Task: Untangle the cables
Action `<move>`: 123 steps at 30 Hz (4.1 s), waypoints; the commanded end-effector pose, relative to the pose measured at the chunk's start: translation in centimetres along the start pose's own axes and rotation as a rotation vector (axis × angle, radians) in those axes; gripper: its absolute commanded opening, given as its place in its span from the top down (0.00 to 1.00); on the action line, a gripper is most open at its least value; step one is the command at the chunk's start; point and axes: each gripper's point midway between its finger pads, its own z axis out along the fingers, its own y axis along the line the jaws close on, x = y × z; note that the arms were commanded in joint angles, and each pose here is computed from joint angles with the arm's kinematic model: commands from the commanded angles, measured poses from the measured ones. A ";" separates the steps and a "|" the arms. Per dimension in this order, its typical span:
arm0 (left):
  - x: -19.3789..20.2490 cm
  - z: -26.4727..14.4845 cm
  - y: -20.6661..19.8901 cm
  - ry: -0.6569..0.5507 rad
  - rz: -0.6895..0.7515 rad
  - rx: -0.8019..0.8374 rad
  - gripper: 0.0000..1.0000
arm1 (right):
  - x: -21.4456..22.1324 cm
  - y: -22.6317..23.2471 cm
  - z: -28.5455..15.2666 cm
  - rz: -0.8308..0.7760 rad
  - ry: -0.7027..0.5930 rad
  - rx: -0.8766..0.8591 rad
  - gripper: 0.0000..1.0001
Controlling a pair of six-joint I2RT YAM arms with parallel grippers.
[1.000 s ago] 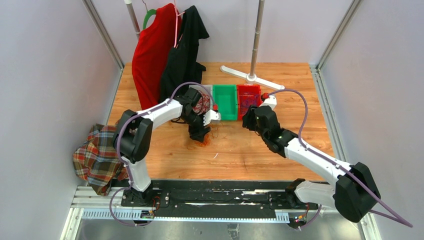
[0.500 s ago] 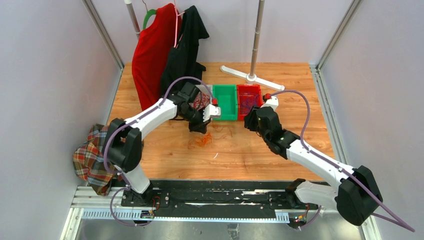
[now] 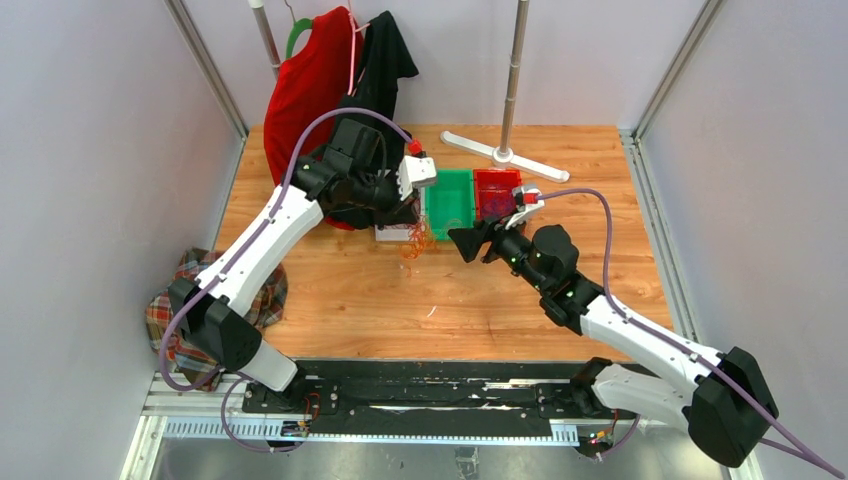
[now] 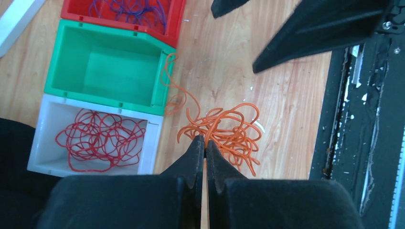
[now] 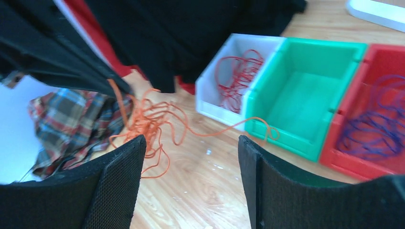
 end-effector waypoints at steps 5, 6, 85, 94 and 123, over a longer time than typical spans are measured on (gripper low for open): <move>-1.2 -0.7 -1.3 0.011 -0.070 -0.015 0.99 | -2.7 8.6 -0.3 -0.072 -0.052 -0.370 0.29; -1.2 -0.8 -1.3 0.015 -0.072 -0.026 0.99 | -2.6 9.0 -0.2 -0.080 -0.052 -0.381 0.29; -23.8 -17.1 -3.1 -0.523 0.313 -0.301 1.00 | 10.4 -3.7 3.4 -0.034 0.052 0.205 0.39; -22.0 -13.4 0.6 -0.452 0.287 -0.371 1.00 | 4.6 -7.1 4.3 -0.032 -0.011 0.285 0.38; -9.6 3.9 17.5 -0.080 0.398 -0.620 1.00 | 2.3 -15.2 -1.4 0.035 -0.014 0.629 0.42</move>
